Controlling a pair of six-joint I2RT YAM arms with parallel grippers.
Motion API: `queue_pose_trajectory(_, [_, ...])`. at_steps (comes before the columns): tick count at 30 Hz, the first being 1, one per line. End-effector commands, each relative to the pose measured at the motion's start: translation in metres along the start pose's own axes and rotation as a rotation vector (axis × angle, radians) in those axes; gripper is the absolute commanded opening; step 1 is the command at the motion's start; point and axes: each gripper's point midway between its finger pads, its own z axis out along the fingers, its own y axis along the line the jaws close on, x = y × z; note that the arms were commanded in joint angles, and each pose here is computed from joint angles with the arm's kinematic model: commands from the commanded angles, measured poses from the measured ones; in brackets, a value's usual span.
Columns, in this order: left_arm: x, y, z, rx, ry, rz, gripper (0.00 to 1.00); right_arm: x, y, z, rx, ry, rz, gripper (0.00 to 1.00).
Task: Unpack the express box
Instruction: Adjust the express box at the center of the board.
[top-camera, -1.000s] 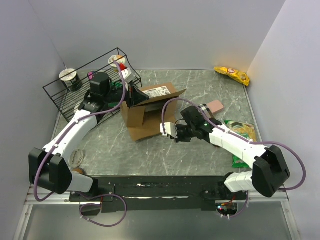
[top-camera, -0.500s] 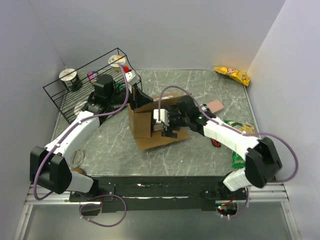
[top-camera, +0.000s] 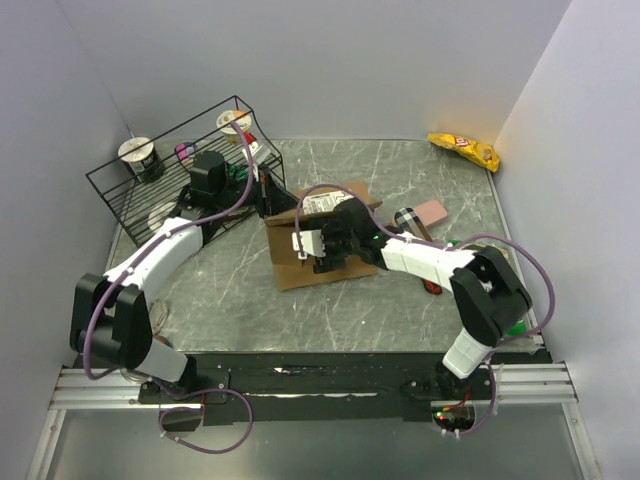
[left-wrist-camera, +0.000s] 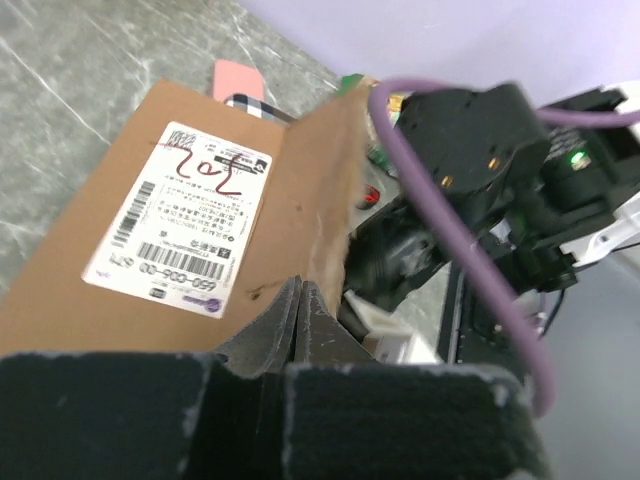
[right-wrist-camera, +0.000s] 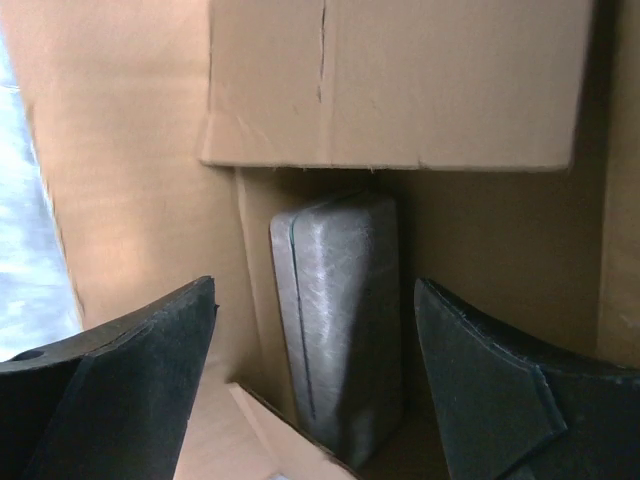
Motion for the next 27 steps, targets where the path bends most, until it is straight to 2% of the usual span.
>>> queue_pose_trajectory(1, [-0.004, -0.001, 0.003, 0.076, -0.005, -0.084, 0.01, 0.003, -0.018, 0.017, 0.069, 0.003, -0.127, 0.85])
queue_pose_trajectory(5, [-0.007, 0.002, 0.004, 0.082, -0.008, -0.094, 0.01, 0.012, -0.006, 0.028, 0.022, 0.017, -0.161, 0.83])
queue_pose_trajectory(8, [-0.008, 0.002, 0.004, 0.094, -0.009, -0.111, 0.01, 0.024, -0.008, 0.035, 0.052, 0.071, -0.18, 0.81])
queue_pose_trajectory(12, [-0.007, 0.0, 0.002, 0.115, 0.002, -0.124, 0.01, 0.021, -0.041, 0.026, 0.232, 0.088, -0.182, 0.78])
queue_pose_trajectory(14, [-0.013, 0.0, -0.001, 0.115, -0.002, -0.053, 0.25, 0.017, -0.056, 0.015, 0.296, 0.103, -0.159, 0.78])
queue_pose_trajectory(16, [-0.018, -0.001, -0.011, 0.082, 0.025, -0.021, 0.4, 0.011, -0.063, 0.008, 0.312, 0.089, -0.128, 0.78])
queue_pose_trajectory(17, [-0.018, 0.001, -0.014, 0.074, 0.032, 0.068, 0.44, 0.005, -0.065, 0.003, 0.315, 0.072, -0.13, 0.78])
queue_pose_trajectory(18, [-0.018, -0.001, -0.022, 0.044, 0.046, 0.084, 0.48, 0.004, -0.065, 0.003, 0.308, 0.069, -0.13, 0.78])
queue_pose_trajectory(19, [-0.018, 0.002, -0.027, 0.013, 0.045, 0.121, 0.57, 0.003, -0.063, 0.002, 0.299, 0.067, -0.127, 0.78])
queue_pose_trajectory(22, [-0.01, -0.002, -0.043, -0.003, 0.057, 0.335, 0.69, 0.004, -0.06, 0.004, 0.278, 0.07, -0.123, 0.77])
queue_pose_trajectory(27, [0.019, -0.005, -0.053, 0.004, 0.099, 0.454, 0.72, 0.007, -0.06, 0.007, 0.27, 0.092, -0.098, 0.77])
